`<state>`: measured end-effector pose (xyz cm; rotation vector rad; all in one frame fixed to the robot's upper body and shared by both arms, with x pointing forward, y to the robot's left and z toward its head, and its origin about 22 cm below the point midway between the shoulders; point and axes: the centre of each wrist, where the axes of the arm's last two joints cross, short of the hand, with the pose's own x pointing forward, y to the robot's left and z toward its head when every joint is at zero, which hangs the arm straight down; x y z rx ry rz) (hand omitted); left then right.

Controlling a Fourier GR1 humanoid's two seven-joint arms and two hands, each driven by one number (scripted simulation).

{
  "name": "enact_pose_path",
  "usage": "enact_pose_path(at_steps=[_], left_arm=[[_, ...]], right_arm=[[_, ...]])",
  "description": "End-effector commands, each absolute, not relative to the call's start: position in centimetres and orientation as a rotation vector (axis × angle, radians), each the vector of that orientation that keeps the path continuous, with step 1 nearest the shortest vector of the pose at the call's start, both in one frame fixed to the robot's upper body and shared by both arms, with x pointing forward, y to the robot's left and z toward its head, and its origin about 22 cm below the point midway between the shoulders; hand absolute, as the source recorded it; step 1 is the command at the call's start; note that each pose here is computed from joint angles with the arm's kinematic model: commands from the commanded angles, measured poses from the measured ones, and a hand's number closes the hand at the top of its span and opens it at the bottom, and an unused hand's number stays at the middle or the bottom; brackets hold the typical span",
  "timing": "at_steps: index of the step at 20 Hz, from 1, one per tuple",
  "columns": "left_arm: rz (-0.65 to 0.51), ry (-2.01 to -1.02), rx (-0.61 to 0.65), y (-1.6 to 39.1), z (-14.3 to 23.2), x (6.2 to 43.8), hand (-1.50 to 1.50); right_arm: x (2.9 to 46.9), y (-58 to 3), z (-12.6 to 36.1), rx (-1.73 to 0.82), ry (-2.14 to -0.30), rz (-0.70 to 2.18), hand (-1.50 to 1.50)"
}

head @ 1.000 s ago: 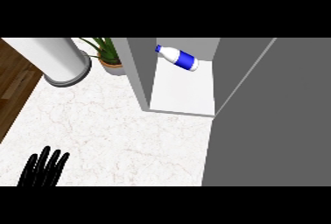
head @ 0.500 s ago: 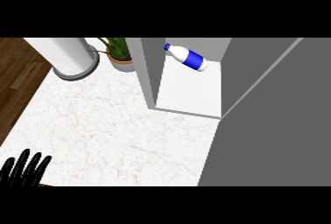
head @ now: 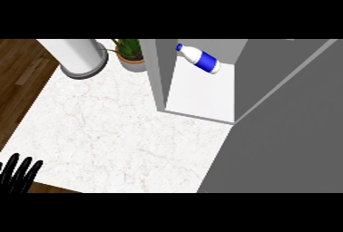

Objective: Pick up the bottled water, place it into the cabinet and close the cabinet

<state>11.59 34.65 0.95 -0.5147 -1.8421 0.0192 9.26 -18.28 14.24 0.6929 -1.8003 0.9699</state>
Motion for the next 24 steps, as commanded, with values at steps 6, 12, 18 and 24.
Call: enact_pose_path(at_steps=[6, 12, 18, 24], left_arm=[[-0.013, -1.87, -0.524, 36.0, 2.1, 12.4, -1.5], [-0.008, -1.863, -0.55, 36.1, 2.5, 12.5, -1.5], [-0.009, -1.875, -0.534, 37.0, 2.9, 12.9, -1.5], [0.037, -1.854, -0.497, 38.0, 2.4, 12.1, -1.5]], right_arm=[[11.1, -16.3, 13.1, 0.69, -1.708, 0.849, 1.5], [12.2, -14.9, 12.2, 0.803, -1.621, 0.694, 1.5], [15.5, -13.8, 11.5, 0.907, -1.54, 0.646, 1.5], [22.0, -15.0, 11.7, 0.721, -1.603, 0.494, 1.5]])
